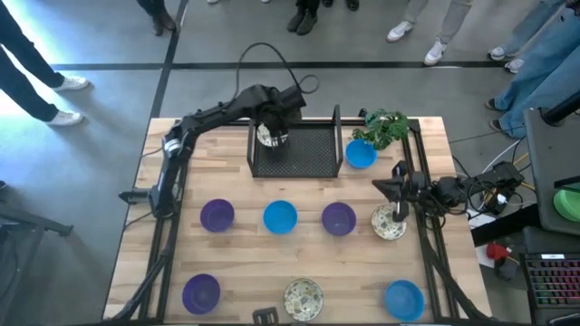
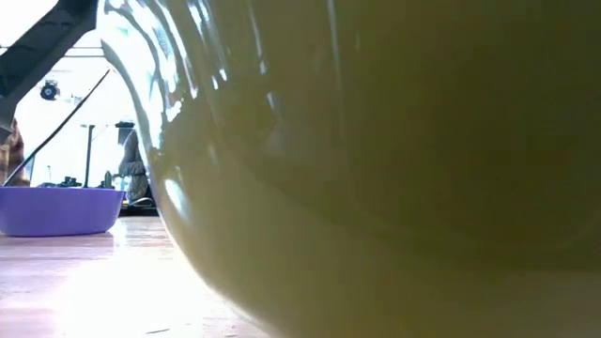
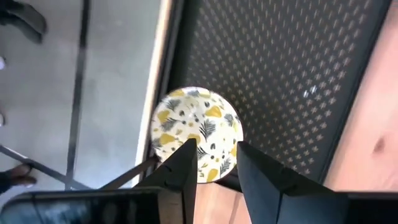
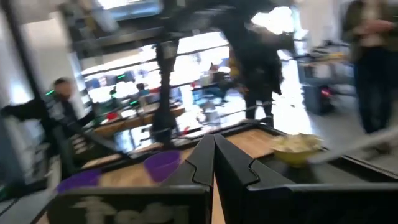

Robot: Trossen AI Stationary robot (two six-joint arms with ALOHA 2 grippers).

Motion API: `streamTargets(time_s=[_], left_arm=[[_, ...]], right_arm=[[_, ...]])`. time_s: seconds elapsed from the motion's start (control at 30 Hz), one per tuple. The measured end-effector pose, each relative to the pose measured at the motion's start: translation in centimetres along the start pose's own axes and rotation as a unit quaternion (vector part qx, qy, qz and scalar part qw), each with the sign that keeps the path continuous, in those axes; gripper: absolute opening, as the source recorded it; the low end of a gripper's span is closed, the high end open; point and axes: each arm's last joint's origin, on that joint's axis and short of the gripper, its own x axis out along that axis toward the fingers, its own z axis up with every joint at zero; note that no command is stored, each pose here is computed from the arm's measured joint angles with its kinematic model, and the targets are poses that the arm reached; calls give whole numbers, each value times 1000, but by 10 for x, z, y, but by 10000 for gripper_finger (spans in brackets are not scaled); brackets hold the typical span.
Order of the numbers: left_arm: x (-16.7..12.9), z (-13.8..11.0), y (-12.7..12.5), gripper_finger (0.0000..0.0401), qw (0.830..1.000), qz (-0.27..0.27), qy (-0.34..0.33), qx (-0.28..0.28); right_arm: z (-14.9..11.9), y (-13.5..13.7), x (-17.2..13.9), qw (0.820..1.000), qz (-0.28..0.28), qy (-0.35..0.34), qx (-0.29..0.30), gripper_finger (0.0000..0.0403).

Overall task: Pick & Place Mini bowls
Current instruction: Put the top blue bowl on the shelf

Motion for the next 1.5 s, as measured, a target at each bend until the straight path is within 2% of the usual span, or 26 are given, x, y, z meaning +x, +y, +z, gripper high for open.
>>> streamTargets(time_s=[0.17, 0.33, 0.47, 0.63, 0.77, 1.13, 1.33, 1.5], left_arm=[[-43, -3, -4, 103, 998, 8, -66, -23], [-87, -8, -9, 84, 989, 14, -145, -39], [-116, -14, -13, 59, 980, 14, -194, -51], [-142, -23, -15, 23, 970, 11, -234, -62], [-153, -27, -17, 2, 966, 8, -249, -67], [-162, -30, -17, 0, 960, 8, -270, -70], [-163, -29, -17, 0, 959, 10, -275, -67], [-163, -29, -17, 0, 959, 12, -275, -62]], right_arm=[[6, -1, 0, 999, -40, -10, 11, 8], [31, 1, 0, 998, -65, -18, 10, 8], [52, 0, -4, 994, -103, 27, 31, 8], [75, -3, -13, 980, -151, 91, 91, 8], [93, -2, -16, 969, -180, 129, 114, 8], [135, 16, 0, 948, -226, 179, 134, 8], [150, 25, 9, 934, -257, 206, 139, 8], [155, 36, 24, 928, -259, 235, 128, 8]])
